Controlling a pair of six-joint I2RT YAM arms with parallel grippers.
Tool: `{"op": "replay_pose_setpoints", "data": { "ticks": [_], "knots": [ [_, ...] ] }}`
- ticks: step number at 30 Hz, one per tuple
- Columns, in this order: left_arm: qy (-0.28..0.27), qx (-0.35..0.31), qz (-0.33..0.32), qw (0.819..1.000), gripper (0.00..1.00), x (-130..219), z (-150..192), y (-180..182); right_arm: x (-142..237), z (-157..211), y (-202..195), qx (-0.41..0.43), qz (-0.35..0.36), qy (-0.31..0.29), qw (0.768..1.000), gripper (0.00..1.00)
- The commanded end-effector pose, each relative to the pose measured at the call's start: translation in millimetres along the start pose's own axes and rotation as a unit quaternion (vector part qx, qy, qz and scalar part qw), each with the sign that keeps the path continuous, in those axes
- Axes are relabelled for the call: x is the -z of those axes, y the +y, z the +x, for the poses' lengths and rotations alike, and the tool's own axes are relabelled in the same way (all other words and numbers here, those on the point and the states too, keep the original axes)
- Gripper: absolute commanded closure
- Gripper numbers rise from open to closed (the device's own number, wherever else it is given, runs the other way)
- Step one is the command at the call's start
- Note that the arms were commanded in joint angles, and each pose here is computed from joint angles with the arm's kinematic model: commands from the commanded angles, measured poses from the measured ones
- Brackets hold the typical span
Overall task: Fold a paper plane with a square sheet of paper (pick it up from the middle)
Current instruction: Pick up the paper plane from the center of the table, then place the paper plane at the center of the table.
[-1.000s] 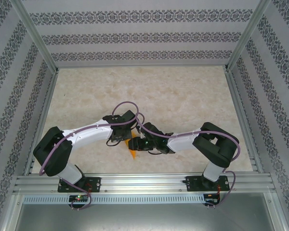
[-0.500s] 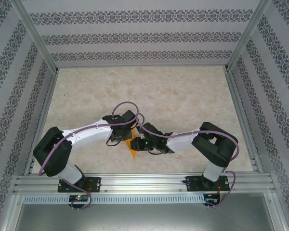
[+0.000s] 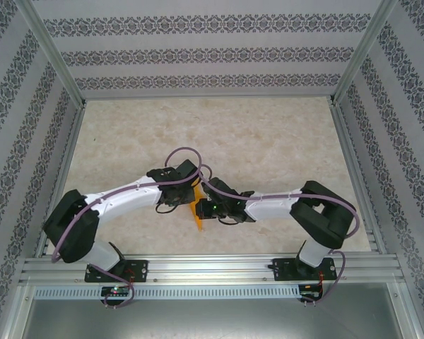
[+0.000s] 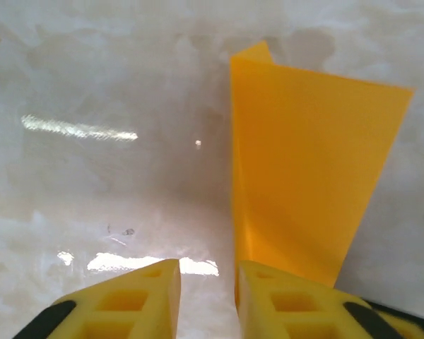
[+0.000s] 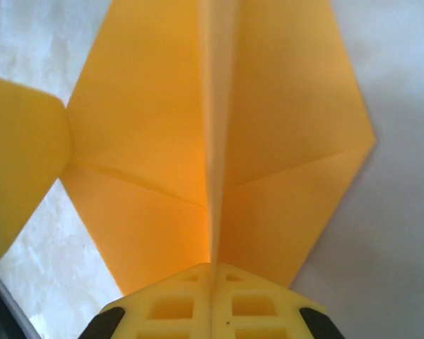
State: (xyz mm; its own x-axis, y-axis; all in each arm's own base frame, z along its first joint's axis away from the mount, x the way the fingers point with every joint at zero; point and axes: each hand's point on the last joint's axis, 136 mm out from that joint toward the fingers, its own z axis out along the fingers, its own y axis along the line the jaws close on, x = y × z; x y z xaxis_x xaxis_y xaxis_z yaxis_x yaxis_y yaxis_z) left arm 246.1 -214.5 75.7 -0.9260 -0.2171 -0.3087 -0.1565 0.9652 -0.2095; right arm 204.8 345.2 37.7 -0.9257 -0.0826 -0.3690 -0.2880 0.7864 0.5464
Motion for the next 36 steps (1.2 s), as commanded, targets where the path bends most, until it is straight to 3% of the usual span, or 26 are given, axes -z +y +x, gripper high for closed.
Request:
{"op": "replay_pose_setpoints", "data": {
  "ticks": [1, 4, 12, 18, 32, 36],
  "knots": [
    [-0.048, 0.01, 0.065, 0.997, 0.56, 31, -23, -19, 37, -25, -19, 0.026, 0.113, -0.037, 0.993, 0.96],
    [-0.082, 0.022, 0.075, 0.994, 0.46, 50, -34, -12, 65, -36, -56, 0.009, 0.228, -0.027, 0.973, 0.95],
    [-0.097, 0.079, 0.037, 0.991, 0.42, 50, -38, 38, 70, -61, -74, 0.001, 0.304, 0.008, 0.953, 0.92],
    [-0.083, 0.112, 0.051, 0.989, 0.42, 40, -34, 57, 44, -67, -76, 0.0, 0.307, 0.039, 0.951, 0.9],
    [-0.068, 0.111, 0.047, 0.99, 0.42, 31, -32, 62, 8, -54, -92, -0.01, 0.315, 0.075, 0.946, 0.76],
    [-0.065, 0.11, 0.047, 0.991, 0.42, 29, -32, 62, 1, -46, -100, -0.013, 0.32, 0.086, 0.943, 0.67]
  ]
}}
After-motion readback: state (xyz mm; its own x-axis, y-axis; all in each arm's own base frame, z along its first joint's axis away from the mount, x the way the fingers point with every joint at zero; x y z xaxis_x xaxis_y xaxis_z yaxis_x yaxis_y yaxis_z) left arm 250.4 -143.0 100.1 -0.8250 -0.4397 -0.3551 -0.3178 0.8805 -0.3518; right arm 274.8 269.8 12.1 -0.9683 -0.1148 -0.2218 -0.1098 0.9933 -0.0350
